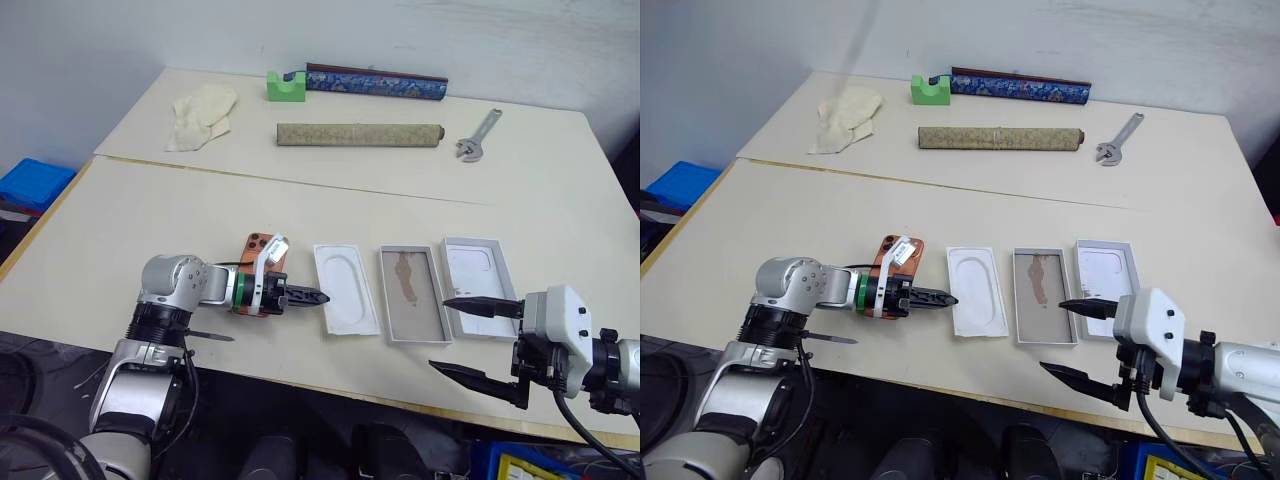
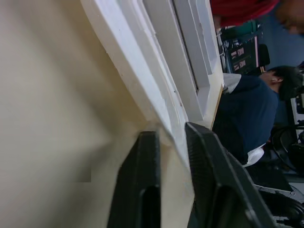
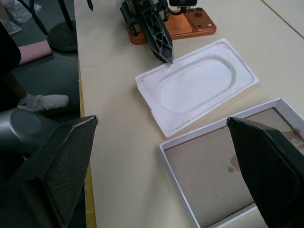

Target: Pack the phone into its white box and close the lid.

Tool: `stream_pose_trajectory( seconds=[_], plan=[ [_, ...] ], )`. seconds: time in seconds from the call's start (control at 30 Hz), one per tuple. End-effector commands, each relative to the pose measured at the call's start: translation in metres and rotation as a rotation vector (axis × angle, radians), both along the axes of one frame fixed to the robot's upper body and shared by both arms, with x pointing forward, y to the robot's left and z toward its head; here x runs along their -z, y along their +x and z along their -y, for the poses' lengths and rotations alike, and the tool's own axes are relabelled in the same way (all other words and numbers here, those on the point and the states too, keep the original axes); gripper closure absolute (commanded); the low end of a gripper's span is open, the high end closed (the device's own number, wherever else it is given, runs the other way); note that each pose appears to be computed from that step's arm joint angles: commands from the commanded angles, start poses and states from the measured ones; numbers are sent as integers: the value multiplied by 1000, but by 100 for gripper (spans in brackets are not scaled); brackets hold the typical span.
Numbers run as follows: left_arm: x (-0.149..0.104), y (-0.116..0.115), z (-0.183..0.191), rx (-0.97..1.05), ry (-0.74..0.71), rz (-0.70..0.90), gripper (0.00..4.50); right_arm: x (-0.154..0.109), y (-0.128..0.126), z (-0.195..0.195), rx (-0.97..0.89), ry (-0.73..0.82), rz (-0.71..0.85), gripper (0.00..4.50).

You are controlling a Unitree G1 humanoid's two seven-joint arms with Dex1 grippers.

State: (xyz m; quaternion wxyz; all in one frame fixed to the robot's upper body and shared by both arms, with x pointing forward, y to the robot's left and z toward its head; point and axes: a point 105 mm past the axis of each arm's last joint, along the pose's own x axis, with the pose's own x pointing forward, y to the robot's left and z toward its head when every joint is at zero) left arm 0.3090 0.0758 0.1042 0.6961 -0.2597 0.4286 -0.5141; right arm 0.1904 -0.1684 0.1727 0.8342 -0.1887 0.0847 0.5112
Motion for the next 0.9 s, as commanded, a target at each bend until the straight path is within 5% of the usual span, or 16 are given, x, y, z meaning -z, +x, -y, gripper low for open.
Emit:
stream_pose_trajectory(
  seconds=[0.03, 0.4, 0.5, 0.83, 0.9],
  plan=[
    [26, -5, -5, -37, 73, -96, 445, 6, -1, -6, -46, -56, 25, 0],
    [-3, -16, -40, -64, 61, -60, 445, 49, 31, -19, -155, -239, 73, 0],
    [-16, -23, -60, -66, 50, -42, 450, 62, 44, -21, -173, -275, 84, 64],
    [-36, -26, -81, -170, -46, 5, 450, 85, 60, -33, -267, -247, 61, 422],
    [-40, -24, -78, -191, -59, 33, 450, 80, 58, -44, -270, -201, 51, 446]
  ],
)
